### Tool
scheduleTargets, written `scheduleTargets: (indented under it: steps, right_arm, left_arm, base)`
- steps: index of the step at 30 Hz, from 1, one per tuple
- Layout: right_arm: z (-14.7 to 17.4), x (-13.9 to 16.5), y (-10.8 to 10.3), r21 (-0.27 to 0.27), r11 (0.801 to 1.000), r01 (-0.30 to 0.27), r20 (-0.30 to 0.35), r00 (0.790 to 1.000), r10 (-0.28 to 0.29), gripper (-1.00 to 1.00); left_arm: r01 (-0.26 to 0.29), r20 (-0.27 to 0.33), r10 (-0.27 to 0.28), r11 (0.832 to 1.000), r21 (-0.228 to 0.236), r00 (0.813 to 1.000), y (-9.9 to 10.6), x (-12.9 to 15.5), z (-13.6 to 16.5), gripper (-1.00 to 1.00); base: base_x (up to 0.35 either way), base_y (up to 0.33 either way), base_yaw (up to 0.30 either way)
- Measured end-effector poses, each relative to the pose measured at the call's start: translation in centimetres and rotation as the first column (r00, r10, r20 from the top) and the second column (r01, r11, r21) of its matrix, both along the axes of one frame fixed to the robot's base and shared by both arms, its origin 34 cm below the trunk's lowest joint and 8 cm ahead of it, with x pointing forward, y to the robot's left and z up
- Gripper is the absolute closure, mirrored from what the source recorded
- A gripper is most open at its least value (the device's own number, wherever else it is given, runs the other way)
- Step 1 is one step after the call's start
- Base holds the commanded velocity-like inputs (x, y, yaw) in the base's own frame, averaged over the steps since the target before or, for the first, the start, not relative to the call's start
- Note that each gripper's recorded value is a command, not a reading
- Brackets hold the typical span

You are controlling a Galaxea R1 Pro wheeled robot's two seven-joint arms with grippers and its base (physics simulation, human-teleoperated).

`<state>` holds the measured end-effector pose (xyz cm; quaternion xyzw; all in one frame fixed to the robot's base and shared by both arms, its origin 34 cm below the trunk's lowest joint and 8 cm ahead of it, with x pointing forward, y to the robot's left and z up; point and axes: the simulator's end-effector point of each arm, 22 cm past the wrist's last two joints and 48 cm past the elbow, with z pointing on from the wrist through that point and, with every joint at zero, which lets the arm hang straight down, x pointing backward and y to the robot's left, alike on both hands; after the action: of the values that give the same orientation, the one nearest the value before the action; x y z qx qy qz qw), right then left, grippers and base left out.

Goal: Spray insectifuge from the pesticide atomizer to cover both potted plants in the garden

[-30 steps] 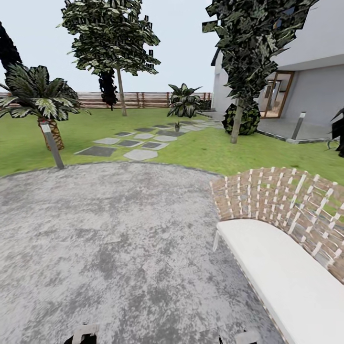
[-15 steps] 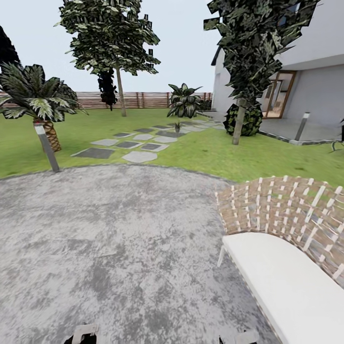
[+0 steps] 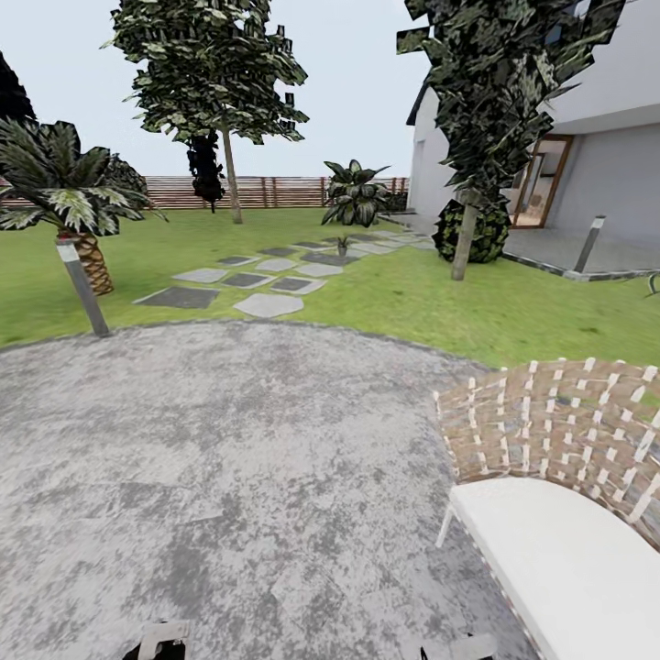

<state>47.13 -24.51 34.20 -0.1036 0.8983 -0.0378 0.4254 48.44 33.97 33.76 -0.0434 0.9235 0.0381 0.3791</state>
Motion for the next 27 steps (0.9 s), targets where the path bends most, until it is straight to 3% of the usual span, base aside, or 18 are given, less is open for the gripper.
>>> scheduleTargets:
  steps: [27]
  right_arm:
    - [0.0, 0.0, 0.0, 0.0, 1.0, 0.0, 0.0, 1.0, 0.0, -1.0]
  left_arm:
    - [0.0, 0.0, 0.0, 1.0, 0.002, 1.0, 0.12, 0.0, 0.02, 1.0]
  base:
    - [0.341, 0.099, 0.0]
